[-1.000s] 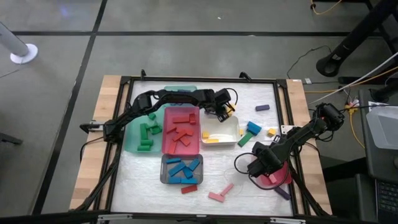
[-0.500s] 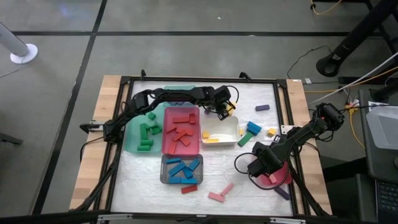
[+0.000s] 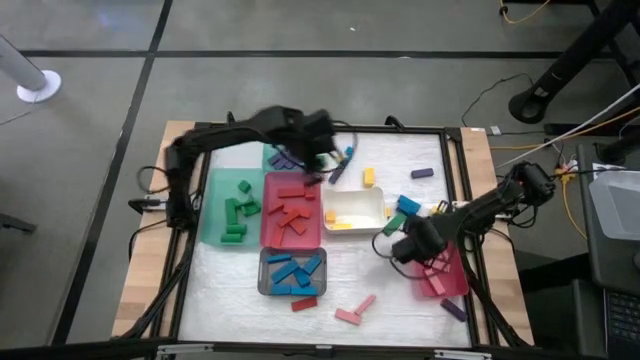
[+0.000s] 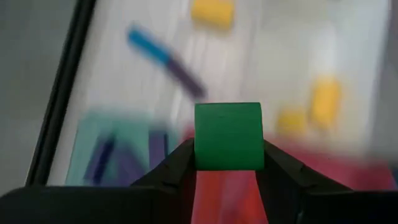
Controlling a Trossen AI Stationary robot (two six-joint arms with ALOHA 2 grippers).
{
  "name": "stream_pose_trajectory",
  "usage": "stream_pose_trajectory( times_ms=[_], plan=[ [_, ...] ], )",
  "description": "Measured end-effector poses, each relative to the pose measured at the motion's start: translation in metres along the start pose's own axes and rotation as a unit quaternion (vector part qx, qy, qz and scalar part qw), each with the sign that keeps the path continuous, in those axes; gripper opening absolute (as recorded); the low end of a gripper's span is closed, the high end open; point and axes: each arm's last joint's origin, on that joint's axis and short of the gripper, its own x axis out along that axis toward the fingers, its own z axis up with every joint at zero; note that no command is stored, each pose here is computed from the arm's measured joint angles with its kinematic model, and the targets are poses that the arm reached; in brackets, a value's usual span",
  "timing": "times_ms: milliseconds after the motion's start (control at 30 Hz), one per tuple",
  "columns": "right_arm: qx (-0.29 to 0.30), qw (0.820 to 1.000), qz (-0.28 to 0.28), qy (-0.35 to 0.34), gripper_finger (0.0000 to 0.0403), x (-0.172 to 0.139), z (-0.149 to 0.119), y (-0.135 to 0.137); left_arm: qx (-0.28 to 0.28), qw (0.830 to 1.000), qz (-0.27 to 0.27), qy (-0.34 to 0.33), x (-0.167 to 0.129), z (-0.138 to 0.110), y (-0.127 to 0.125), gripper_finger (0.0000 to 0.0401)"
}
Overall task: Sort blocks
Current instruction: Put the green block into the bottom green bin, then put the yellow block into the white bin
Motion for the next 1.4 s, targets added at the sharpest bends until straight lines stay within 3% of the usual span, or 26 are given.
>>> stream_pose_trajectory(
  times_ms=[167,333,433,567,733,900,1133,1400],
  plan=[
    [0.0,0.999,0.032,-0.043,0.0209,-0.009,0.019,-0.03,-0.067,0.992,-0.008,0.104,-0.067,-0.052,-0.001,0.0122],
    [0.025,0.994,0.043,-0.102,0.0209,-0.018,0.04,-0.061,-0.173,0.981,-0.017,0.08,-0.099,-0.091,-0.011,0.0123],
    [0.056,0.986,0.071,-0.143,0.0209,-0.018,0.061,-0.074,-0.227,0.969,0.0,0.102,-0.103,-0.12,-0.017,0.0123],
    [0.102,0.963,0.128,-0.213,0.0209,-0.019,0.096,-0.088,-0.271,0.954,0.014,0.131,-0.095,-0.158,-0.026,0.0124],
    [0.175,0.915,0.185,-0.315,0.0209,-0.024,0.134,-0.111,-0.31,0.932,0.043,0.186,-0.069,-0.199,-0.032,0.0124],
    [0.285,0.876,0.208,-0.327,0.0209,-0.017,0.157,-0.14,-0.317,0.917,0.068,0.23,-0.035,-0.227,-0.034,0.0131],
    [0.364,0.855,0.261,-0.26,0.0209,0.006,0.176,-0.155,-0.271,0.924,0.069,0.261,0.006,-0.25,-0.035,0.0166],
    [0.391,0.857,0.277,-0.191,0.0209,0.031,0.197,-0.141,-0.268,0.924,0.07,0.264,0.021,-0.26,-0.036,0.0191]
  ],
)
